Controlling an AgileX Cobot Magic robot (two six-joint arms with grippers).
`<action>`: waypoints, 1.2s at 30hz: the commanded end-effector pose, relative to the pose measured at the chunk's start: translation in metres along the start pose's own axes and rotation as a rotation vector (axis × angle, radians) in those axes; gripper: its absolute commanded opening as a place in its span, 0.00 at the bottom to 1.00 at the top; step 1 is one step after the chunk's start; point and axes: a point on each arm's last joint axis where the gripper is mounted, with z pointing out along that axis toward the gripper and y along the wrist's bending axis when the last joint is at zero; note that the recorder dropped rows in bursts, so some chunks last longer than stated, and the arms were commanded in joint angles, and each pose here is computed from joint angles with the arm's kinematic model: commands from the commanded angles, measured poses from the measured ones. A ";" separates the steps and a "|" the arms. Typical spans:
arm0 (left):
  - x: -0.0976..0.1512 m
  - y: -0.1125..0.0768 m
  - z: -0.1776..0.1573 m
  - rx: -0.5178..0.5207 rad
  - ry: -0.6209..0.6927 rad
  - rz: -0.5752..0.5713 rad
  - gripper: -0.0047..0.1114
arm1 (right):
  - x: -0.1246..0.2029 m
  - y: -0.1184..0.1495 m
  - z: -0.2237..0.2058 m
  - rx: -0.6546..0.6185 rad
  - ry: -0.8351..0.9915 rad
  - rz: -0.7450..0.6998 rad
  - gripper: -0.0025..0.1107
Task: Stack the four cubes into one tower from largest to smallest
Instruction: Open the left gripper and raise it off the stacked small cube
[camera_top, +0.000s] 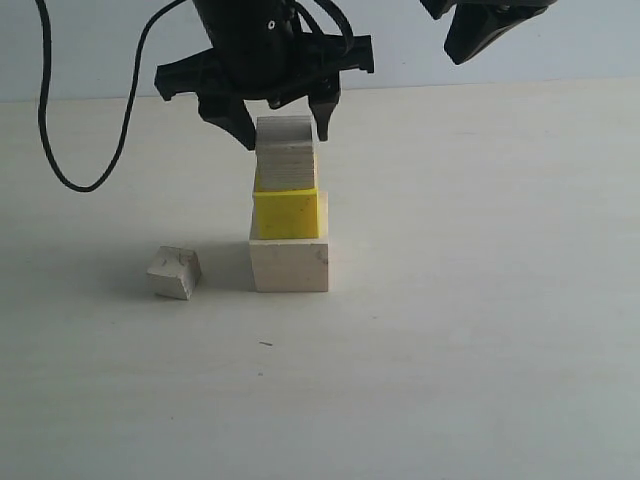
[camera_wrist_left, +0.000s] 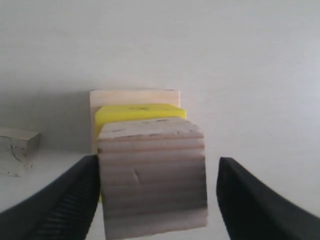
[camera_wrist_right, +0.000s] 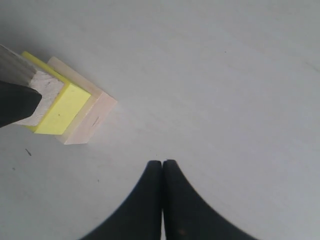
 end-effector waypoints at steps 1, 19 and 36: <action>-0.001 0.000 -0.012 0.012 -0.033 0.019 0.61 | 0.001 -0.001 -0.001 -0.003 -0.008 0.001 0.02; 0.001 0.007 -0.053 0.031 -0.130 0.070 0.69 | 0.001 -0.001 -0.001 -0.005 -0.004 -0.001 0.02; 0.027 0.084 -0.082 -0.146 -0.167 0.104 0.69 | 0.002 -0.001 -0.001 -0.009 0.008 -0.009 0.02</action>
